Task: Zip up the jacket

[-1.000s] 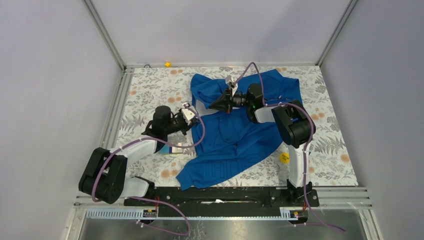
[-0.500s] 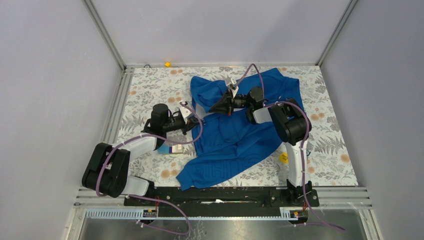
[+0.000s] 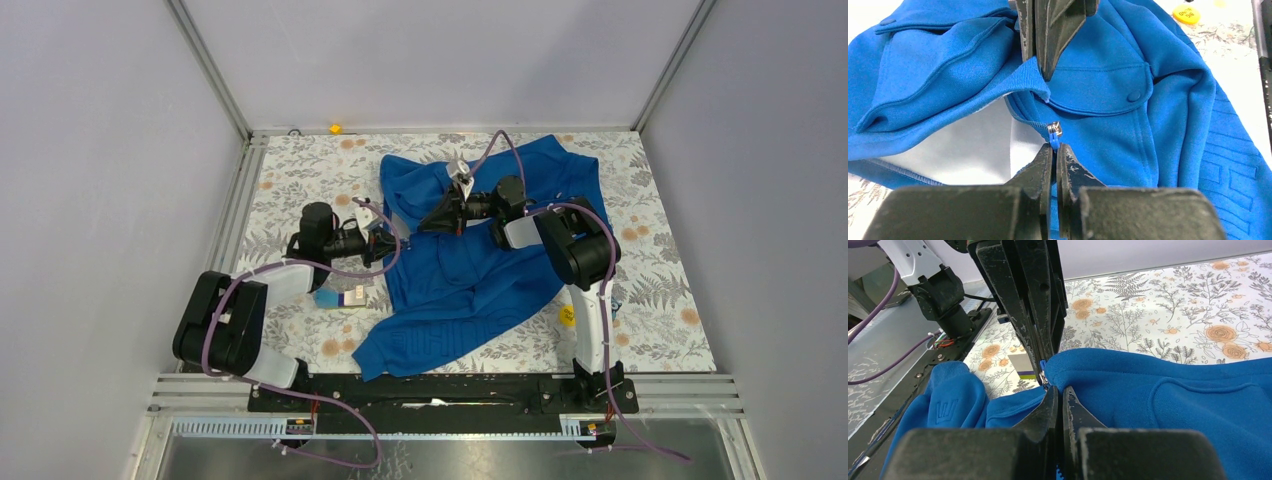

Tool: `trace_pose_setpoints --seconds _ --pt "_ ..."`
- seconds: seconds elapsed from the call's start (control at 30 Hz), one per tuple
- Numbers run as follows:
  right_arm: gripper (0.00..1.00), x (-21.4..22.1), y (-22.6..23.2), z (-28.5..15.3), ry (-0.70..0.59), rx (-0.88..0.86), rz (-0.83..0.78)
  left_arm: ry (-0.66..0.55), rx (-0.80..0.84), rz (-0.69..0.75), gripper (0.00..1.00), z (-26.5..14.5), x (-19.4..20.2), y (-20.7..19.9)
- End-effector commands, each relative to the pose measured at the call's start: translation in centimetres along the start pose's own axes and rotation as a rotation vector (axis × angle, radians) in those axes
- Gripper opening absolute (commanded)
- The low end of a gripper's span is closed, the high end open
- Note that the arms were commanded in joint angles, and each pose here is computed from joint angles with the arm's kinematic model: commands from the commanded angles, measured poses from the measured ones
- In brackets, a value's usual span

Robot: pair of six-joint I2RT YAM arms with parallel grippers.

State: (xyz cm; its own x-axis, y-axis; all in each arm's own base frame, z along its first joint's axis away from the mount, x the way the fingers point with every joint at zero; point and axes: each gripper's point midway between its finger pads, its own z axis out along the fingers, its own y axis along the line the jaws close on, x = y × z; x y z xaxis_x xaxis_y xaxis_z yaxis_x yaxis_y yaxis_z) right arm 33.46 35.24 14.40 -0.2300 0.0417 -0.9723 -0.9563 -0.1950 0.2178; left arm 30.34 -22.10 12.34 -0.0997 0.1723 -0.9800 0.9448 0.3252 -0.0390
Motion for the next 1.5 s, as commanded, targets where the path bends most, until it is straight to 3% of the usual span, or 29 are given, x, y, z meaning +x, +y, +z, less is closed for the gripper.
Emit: trace_pose_setpoints --seconds 0.0,1.47 --pt "0.0 -1.2 2.0 1.1 -0.011 -0.094 -0.183 -0.096 0.066 0.058 0.0 0.2 -3.1 0.0" --pt "0.0 -1.2 1.8 2.3 -0.013 -0.116 -0.155 -0.098 0.089 0.021 0.0 0.4 -2.9 0.1"
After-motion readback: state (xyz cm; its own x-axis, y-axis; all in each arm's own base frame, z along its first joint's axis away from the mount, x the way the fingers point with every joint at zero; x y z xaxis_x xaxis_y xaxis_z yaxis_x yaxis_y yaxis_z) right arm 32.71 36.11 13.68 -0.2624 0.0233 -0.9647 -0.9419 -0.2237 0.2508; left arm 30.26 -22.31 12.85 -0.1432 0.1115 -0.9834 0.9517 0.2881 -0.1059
